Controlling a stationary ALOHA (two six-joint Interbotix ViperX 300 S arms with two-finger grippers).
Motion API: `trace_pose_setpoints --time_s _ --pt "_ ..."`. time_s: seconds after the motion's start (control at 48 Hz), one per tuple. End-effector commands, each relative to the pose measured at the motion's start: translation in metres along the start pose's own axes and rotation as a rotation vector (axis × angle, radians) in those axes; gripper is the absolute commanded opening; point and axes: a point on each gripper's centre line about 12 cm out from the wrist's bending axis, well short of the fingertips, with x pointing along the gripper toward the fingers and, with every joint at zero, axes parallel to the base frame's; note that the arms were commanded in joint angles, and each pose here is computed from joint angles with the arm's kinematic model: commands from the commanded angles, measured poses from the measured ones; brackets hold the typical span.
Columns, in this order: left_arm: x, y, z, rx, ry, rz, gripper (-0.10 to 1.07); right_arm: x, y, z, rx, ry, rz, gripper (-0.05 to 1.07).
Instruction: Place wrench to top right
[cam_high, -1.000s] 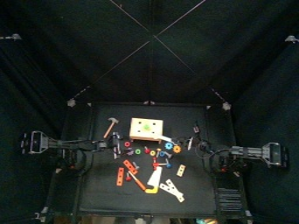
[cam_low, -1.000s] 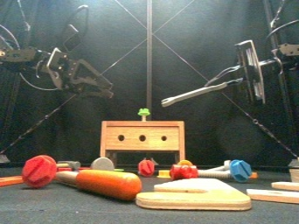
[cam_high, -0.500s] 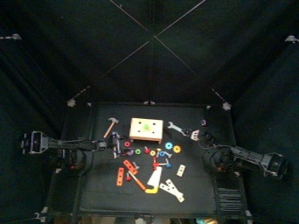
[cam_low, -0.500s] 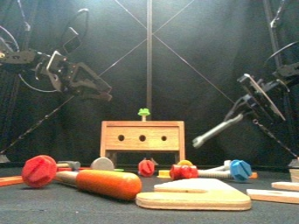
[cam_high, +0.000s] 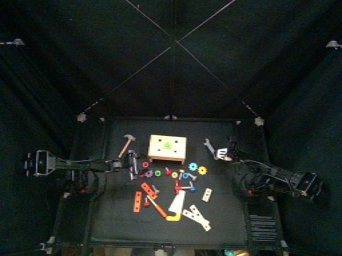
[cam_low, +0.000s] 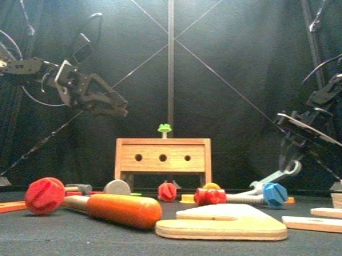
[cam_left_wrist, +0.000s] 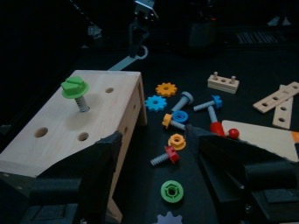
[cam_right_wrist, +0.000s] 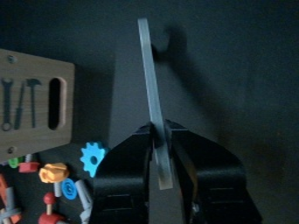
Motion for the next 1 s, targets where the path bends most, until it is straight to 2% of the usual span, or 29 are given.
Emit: trace_pose_setpoints --time_s 0.0,0.146,0.271,0.458,0.833,0.979 --pt "0.002 0.002 0.004 -0.002 -0.016 0.009 0.94 -0.002 0.005 0.003 -0.007 -0.007 0.01 0.7" --pt "0.002 0.002 0.005 -0.002 -0.016 0.009 0.94 -0.003 0.005 0.003 -0.022 -0.002 0.005 0.81" --pt "0.002 0.002 0.004 -0.002 -0.014 0.009 0.94 -0.003 0.008 0.004 -0.036 -0.002 0.009 0.86" --pt "0.001 0.003 0.003 -0.002 -0.011 0.01 0.94 -0.004 0.017 0.005 -0.063 0.001 0.027 0.86" --pt "0.001 0.003 0.003 -0.005 -0.011 0.011 0.94 -0.008 0.044 -0.004 -0.244 0.012 0.096 0.86" --pt "-0.001 0.003 -0.002 -0.022 0.006 0.017 0.94 -0.011 0.056 -0.013 -0.306 0.029 0.135 0.86"
